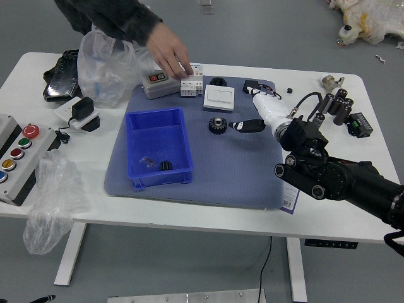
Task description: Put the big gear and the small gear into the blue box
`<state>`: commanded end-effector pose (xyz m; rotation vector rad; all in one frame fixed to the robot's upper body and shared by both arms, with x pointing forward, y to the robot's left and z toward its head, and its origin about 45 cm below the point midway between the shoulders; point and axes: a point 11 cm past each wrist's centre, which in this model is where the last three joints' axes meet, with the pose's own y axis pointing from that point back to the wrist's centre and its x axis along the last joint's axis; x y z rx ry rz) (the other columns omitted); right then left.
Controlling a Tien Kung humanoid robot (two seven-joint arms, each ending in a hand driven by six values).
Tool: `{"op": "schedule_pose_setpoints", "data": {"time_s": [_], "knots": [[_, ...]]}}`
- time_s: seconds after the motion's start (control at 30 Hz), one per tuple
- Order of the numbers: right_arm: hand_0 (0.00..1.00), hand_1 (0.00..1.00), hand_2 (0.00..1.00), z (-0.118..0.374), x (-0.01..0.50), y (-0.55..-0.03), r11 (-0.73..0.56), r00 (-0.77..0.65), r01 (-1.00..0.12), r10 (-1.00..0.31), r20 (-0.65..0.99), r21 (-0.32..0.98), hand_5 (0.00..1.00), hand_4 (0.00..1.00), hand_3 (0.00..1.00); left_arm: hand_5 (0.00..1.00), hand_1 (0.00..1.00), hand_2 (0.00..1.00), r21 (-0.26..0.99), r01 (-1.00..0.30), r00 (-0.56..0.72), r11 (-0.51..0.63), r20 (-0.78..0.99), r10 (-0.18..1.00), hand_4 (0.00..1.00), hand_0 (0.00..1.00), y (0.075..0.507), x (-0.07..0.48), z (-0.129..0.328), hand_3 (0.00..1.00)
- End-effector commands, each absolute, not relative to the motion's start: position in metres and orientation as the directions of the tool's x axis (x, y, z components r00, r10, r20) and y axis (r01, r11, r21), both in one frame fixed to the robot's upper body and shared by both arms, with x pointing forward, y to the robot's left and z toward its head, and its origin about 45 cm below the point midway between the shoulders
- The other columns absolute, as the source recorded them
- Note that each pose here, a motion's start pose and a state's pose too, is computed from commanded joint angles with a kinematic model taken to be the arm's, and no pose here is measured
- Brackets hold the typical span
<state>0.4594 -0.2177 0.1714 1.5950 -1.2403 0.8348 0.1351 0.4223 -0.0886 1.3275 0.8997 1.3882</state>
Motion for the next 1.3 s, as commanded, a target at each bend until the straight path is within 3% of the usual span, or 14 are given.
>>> {"op": "schedule_pose_setpoints", "data": {"time_s": [0.03,0.2,0.23,0.87,1.3], "knots": [[0.998,0.998,0.998,0.171,0.46,-0.22,-0.064,0.264,-0.964,-0.343,0.902,0.258,0.525,0.998,0.998,0.606,0.623,0.628,0.957,-0.152,0.073,-0.248,0.262,0.962,0.821,0.716,0.422,0.135,-0.089,0.73],[0.998,0.998,0.998,0.167,0.461,-0.228,-0.041,0.292,-0.954,-0.339,0.894,0.296,0.525,0.998,0.998,0.606,0.623,0.628,0.957,-0.149,0.072,-0.247,0.26,0.963,0.821,0.716,0.421,0.133,-0.09,0.73],[0.998,0.998,0.998,0.165,0.461,-0.229,-0.036,0.301,-0.951,-0.338,0.892,0.307,0.562,0.998,0.998,0.603,0.623,0.628,0.958,-0.149,0.072,-0.247,0.26,0.963,0.818,0.716,0.421,0.133,-0.09,0.73],[0.998,0.998,0.998,0.158,0.458,-0.248,0.0,0.353,-0.928,-0.323,0.878,0.373,0.595,0.998,0.998,0.597,0.623,0.628,0.958,-0.151,0.07,-0.242,0.255,0.964,0.817,0.716,0.419,0.133,-0.091,0.73],[0.998,0.998,0.998,0.153,0.434,-0.215,-0.1,0.427,-0.903,-0.292,0.856,0.417,0.572,0.998,0.998,0.594,0.623,0.628,0.959,-0.151,0.068,-0.239,0.251,0.966,0.817,0.716,0.416,0.131,-0.092,0.73]]}}
